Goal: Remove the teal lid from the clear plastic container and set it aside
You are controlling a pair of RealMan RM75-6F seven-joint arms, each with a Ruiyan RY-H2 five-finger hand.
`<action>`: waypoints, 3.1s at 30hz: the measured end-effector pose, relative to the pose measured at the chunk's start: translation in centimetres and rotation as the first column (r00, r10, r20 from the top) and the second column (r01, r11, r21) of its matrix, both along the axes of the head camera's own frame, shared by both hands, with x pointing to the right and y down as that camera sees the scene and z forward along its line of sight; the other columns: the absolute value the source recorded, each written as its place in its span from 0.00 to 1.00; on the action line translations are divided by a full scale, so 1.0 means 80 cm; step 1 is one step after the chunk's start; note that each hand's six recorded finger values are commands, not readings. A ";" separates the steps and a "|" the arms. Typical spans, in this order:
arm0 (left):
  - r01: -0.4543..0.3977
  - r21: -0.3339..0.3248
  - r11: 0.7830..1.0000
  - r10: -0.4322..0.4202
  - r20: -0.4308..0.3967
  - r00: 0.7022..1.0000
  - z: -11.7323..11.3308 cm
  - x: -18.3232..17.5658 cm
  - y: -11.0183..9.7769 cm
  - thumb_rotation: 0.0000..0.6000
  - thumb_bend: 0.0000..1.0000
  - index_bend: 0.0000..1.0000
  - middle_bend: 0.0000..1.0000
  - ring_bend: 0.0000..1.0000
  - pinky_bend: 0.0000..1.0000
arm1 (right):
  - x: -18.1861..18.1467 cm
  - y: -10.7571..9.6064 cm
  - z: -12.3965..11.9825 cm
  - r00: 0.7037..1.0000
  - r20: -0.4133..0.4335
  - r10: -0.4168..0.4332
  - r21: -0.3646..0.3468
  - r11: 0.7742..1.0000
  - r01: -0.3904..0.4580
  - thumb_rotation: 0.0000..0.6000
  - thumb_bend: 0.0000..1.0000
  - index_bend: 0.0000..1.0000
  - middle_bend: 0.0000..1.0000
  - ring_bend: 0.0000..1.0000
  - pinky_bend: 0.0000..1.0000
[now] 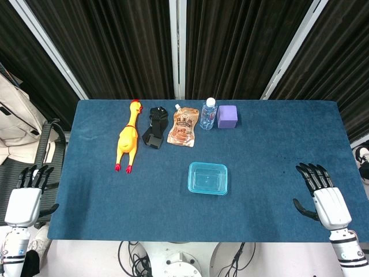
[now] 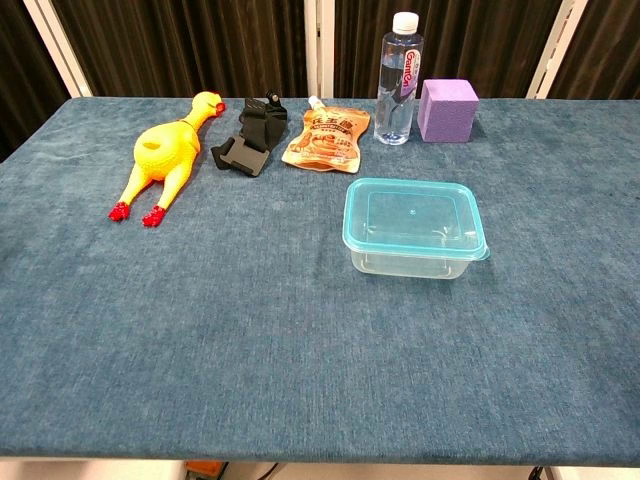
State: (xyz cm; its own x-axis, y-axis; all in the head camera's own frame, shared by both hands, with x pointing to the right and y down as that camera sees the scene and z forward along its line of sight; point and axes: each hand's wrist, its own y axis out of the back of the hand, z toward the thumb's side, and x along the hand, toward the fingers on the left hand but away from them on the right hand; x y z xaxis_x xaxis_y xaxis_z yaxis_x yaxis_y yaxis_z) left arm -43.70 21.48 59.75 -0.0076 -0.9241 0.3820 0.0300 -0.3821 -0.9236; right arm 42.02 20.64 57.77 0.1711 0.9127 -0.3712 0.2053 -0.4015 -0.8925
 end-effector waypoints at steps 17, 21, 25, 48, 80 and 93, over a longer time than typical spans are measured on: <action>-0.040 0.011 0.999 0.040 -0.031 0.999 -0.001 0.016 -0.002 1.00 0.00 0.11 0.07 0.00 0.00 | -0.028 -0.014 0.044 0.995 -0.038 -0.092 -0.078 0.993 0.089 1.00 0.22 0.00 0.02 0.00 0.00; -0.049 0.002 0.999 0.049 -0.043 0.998 0.000 0.020 -0.003 1.00 0.00 0.11 0.07 0.00 0.00 | -0.055 -0.029 0.084 0.987 -0.060 -0.152 -0.124 0.982 0.143 1.00 0.07 0.00 0.00 0.00 0.00; -0.066 -0.005 0.998 0.066 -0.051 0.997 0.003 0.026 -0.006 1.00 0.00 0.11 0.07 0.00 0.00 | -0.091 -0.047 0.120 0.978 -0.070 -0.198 -0.124 0.974 0.189 1.00 0.03 0.00 0.00 0.00 0.00; -0.314 -0.066 0.947 0.292 -0.226 0.929 0.027 0.118 -0.051 1.00 0.00 0.11 0.07 0.00 0.00 | -0.300 -0.103 0.193 0.908 0.008 -0.419 -0.026 0.908 0.419 1.00 0.02 0.00 0.00 0.00 0.00; -0.551 -0.363 0.752 0.405 -0.404 0.820 0.130 0.430 -0.128 1.00 0.00 0.02 0.00 0.00 0.00 | -0.099 -0.071 0.026 0.977 0.002 -0.211 0.143 0.968 0.209 1.00 0.02 0.00 0.00 0.00 0.00; -0.518 -0.416 0.748 0.356 -0.407 0.841 0.136 0.468 -0.139 1.00 0.00 0.09 0.12 0.03 0.03 | -0.138 -0.061 0.049 0.950 0.037 -0.311 0.089 0.948 0.307 1.00 0.04 0.00 0.00 0.00 0.00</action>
